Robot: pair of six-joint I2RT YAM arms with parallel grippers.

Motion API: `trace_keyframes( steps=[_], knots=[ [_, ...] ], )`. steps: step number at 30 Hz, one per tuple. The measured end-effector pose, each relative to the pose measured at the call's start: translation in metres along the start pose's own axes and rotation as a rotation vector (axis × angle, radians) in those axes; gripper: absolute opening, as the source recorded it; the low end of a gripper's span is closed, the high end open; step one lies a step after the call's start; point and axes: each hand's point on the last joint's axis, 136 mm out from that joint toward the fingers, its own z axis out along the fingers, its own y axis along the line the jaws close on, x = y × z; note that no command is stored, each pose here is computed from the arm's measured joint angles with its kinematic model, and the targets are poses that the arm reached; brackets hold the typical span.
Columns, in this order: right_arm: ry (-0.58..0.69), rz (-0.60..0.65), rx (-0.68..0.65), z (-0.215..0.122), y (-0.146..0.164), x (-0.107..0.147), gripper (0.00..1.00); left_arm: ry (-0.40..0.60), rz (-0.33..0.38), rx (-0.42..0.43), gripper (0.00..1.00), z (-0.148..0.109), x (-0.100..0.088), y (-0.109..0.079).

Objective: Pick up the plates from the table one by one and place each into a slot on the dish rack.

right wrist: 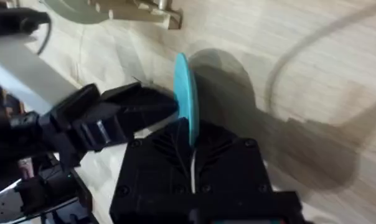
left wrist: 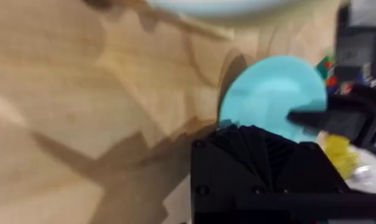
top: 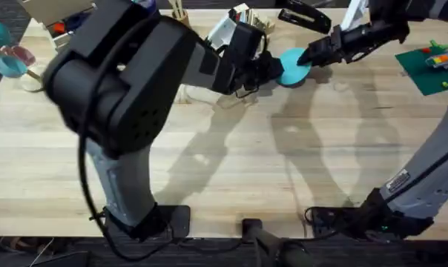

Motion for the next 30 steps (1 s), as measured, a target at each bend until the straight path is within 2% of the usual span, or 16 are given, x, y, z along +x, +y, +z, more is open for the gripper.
trace_keyframes(
  steps=[3,8,13,16,21,30],
  knots=[
    [-0.013,-0.018,0.026,-0.011,0.001,-0.001,0.033,0.017,0.048,-0.047,0.041,-0.011,0.007,-0.003],
    [-0.063,-0.079,0.067,-0.042,0.024,-0.007,0.033,-0.013,0.147,-0.087,0.041,-0.045,-0.001,-0.020],
    [-0.086,-0.117,0.118,-0.074,0.052,-0.001,0.033,-0.065,0.268,-0.121,0.040,-0.094,-0.012,-0.045],
    [-0.082,-0.119,0.150,-0.088,0.064,0.008,0.033,-0.080,0.346,-0.155,0.039,-0.125,-0.013,-0.053],
    [-0.071,-0.144,0.234,-0.108,0.081,0.023,0.033,-0.087,0.455,-0.209,0.039,-0.173,-0.013,-0.056],
    [-0.062,-0.263,0.405,-0.118,0.128,0.041,0.033,-0.128,0.602,-0.304,0.038,-0.257,-0.022,-0.043]
  ],
)
